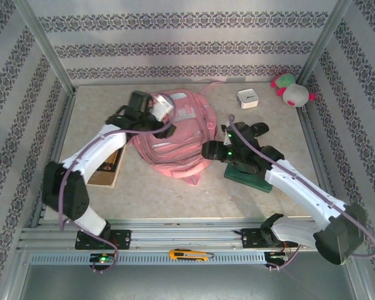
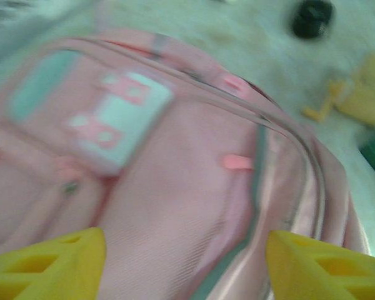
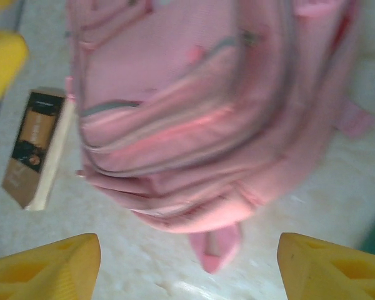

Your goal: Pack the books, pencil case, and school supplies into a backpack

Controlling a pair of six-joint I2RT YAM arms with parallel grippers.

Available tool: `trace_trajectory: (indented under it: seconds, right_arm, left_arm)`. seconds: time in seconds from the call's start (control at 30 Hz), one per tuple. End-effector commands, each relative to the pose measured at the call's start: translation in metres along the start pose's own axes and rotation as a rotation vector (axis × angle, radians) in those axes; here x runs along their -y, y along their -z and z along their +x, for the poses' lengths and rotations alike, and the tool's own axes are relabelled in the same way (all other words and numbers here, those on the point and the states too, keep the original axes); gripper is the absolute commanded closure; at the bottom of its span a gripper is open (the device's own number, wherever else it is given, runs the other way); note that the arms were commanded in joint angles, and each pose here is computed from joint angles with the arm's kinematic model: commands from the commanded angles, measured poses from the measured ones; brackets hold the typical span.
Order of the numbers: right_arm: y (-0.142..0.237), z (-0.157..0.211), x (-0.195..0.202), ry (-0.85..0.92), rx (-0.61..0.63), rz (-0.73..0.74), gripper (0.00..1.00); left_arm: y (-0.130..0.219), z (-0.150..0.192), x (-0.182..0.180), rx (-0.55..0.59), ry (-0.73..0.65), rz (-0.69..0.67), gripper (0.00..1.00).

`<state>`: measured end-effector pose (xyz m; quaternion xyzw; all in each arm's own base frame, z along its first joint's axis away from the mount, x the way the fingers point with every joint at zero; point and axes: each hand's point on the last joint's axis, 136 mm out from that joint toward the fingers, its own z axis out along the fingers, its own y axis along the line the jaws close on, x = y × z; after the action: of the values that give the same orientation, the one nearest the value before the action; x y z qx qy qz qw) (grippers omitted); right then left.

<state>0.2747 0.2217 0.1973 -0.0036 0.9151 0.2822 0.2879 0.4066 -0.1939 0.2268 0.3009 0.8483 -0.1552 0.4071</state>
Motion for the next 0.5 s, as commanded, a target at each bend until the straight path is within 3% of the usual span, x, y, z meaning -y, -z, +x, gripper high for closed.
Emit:
trace_trajectory:
  seconds: [0.0, 0.1, 0.23, 0.47]
  right_arm:
    - [-0.013, -0.026, -0.043, -0.019, 0.104, -0.055, 0.26]
    - [-0.037, -0.025, -0.088, -0.067, 0.152, -0.143, 0.28]
    - [-0.082, 0.0, -0.158, -0.138, 0.103, -0.282, 0.3]
    - [-0.16, 0.064, -0.24, -0.169, -0.062, -0.373, 0.3]
  left_arm:
    - [0.043, 0.029, -0.051, -0.058, 0.327, -0.17, 0.26]
    - [0.064, 0.082, -0.104, -0.147, 0.584, -0.317, 0.23]
    - [0.079, 0.153, -0.152, -0.223, 0.898, -0.353, 0.23]
    - [0.101, 0.226, -0.207, -0.266, 1.096, -0.5, 0.23]
